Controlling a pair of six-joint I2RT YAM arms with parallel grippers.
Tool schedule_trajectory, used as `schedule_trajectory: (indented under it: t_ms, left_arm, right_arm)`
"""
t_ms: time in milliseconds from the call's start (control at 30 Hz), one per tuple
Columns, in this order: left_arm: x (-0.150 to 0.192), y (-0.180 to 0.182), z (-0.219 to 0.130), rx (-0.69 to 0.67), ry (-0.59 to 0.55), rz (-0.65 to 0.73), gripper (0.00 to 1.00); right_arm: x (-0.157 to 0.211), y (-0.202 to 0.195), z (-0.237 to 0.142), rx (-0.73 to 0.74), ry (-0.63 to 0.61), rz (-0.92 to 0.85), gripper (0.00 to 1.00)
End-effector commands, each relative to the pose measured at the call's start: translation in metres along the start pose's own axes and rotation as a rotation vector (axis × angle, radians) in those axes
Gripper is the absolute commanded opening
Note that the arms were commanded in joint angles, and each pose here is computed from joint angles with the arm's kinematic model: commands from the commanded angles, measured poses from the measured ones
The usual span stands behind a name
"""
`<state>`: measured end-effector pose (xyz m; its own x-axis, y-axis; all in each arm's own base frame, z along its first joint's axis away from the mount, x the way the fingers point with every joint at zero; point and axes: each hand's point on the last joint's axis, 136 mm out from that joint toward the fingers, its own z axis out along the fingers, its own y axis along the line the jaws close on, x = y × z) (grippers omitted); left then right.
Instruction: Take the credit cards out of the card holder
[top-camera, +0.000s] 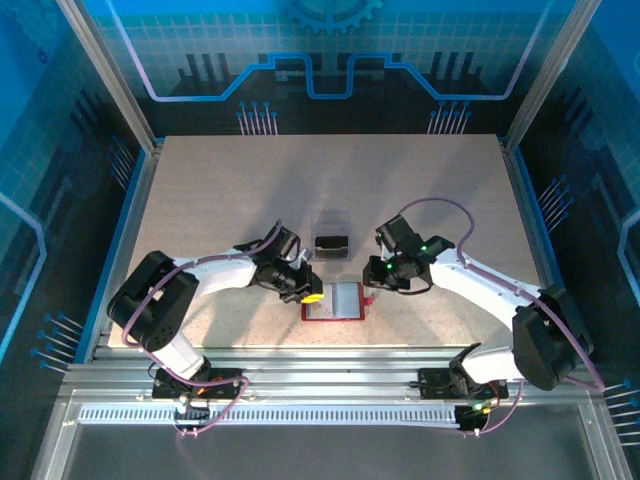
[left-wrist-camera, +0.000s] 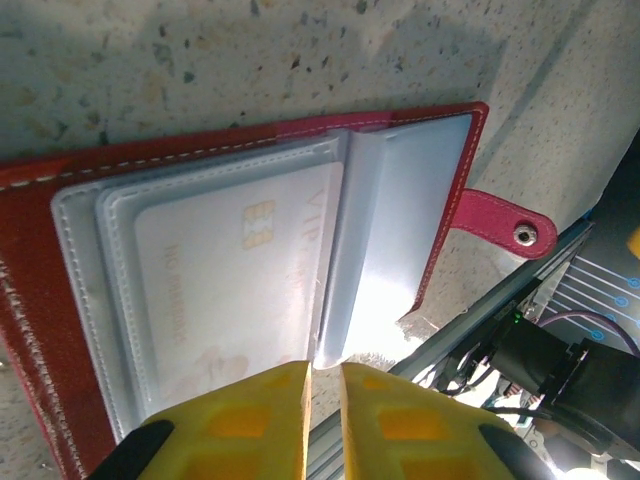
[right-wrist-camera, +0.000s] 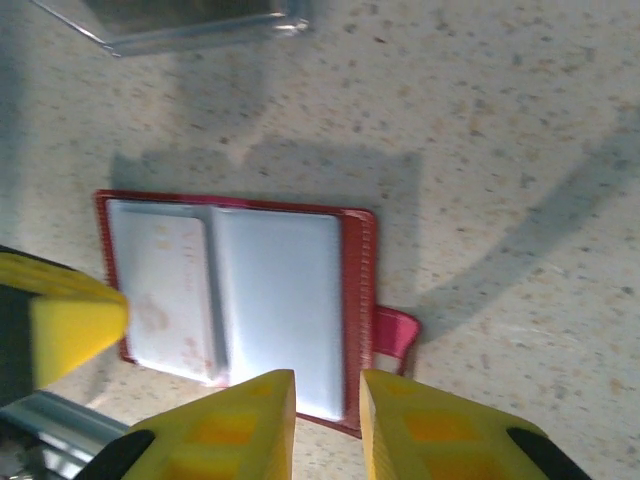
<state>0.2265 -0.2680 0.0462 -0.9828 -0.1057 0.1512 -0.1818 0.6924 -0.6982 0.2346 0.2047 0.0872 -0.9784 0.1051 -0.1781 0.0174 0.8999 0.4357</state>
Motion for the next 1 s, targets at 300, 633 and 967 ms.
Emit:
schedule_trajectory:
  t_ms: [300, 633, 967]
  left_arm:
    - [0.007, 0.026, 0.007, -0.065, 0.033, -0.009, 0.11]
    - [0.011, 0.04, 0.009, -0.112, 0.041, -0.014, 0.1]
    - [0.012, 0.044, 0.009, -0.124, 0.041, -0.017, 0.1]
  right_arm:
    - [0.017, 0.073, 0.049, -0.265, 0.126, 0.003, 0.19]
    - [0.032, 0.08, 0.082, -0.257, 0.185, 0.007, 0.17]
    - [0.037, 0.067, 0.088, -0.203, 0.196, 0.007, 0.18]
